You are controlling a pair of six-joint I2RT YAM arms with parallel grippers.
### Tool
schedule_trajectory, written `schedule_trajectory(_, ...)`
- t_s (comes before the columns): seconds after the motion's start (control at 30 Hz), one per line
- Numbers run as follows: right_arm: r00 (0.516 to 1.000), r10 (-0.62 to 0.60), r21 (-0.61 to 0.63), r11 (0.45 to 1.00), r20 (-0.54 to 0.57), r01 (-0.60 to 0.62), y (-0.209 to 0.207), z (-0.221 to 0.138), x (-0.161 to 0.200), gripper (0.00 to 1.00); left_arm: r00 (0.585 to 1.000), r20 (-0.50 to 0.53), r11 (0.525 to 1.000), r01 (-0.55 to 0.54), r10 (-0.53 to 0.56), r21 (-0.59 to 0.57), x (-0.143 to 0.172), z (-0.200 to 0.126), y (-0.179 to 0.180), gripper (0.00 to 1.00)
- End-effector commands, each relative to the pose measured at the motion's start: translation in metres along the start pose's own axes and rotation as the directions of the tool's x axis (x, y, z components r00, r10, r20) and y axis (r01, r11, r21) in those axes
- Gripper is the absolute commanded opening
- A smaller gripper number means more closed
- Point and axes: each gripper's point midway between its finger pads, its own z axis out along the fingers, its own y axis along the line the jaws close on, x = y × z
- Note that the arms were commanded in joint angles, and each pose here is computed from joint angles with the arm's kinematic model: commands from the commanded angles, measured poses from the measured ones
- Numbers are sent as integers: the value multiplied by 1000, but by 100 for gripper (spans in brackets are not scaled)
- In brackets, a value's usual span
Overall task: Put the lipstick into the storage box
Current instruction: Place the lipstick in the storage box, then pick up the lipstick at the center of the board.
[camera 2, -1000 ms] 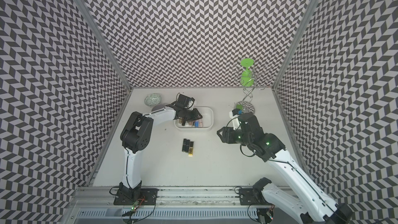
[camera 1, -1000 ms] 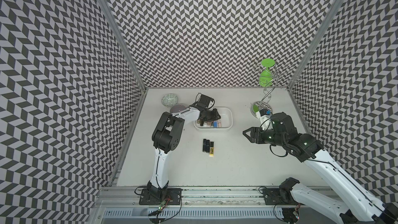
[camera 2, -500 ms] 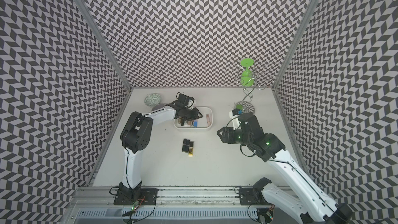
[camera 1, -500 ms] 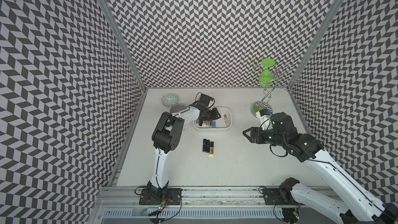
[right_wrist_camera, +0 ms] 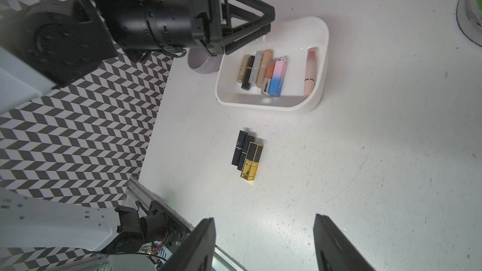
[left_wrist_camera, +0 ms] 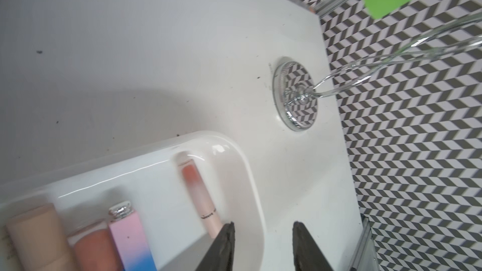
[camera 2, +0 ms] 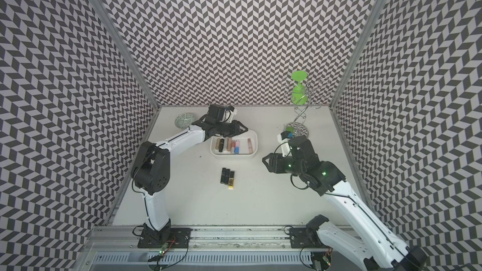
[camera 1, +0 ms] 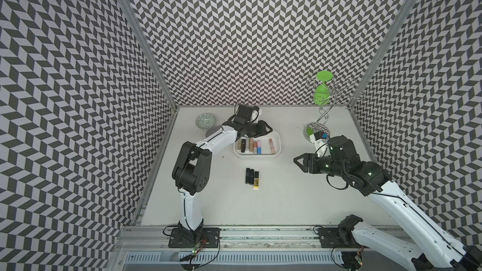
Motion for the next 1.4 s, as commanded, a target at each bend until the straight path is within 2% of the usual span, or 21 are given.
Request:
schedule_trajectory(0.0, 999, -5, -56, 998, 41, 8, 10, 5, -10, 64, 998, 42, 995, -53, 49, 82, -1, -31, -36, 42)
schedule_trajectory(0.2, 1000, 22, -101, 995, 18, -20, 16, 18, -7, 64, 996, 70, 994, -63, 57, 86, 31, -84, -42, 47)
schedule_trajectory(0.4, 999, 2, -121, 993, -43, -7, 32, 41, 8, 64, 994, 110, 996, -30, 21, 82, 76, -141, -27, 51)
schedule_trajectory(0.57, 992, -45, -114, 993, -117, 31, 50, 71, 31, 64, 990, 142, 998, 8, -18, 68, 113, -175, -11, 58)
schedule_trajectory(0.87, 933, -157, 35, 984, -325, 177, 50, 132, 79, 64, 960, 250, 990, 105, -125, 95, 155, -208, -1, 70)
schedule_trajectory(1.1, 887, -187, 110, 961, -422, 255, 39, 157, 112, 68, 949, 278, 988, 131, -148, 77, 172, -218, 7, 84)
schedule_trajectory(1.37, 837, -232, 135, 931, -495, 338, 40, 179, 142, 77, 953, 264, 989, 136, -146, 57, 176, -217, 11, 86)
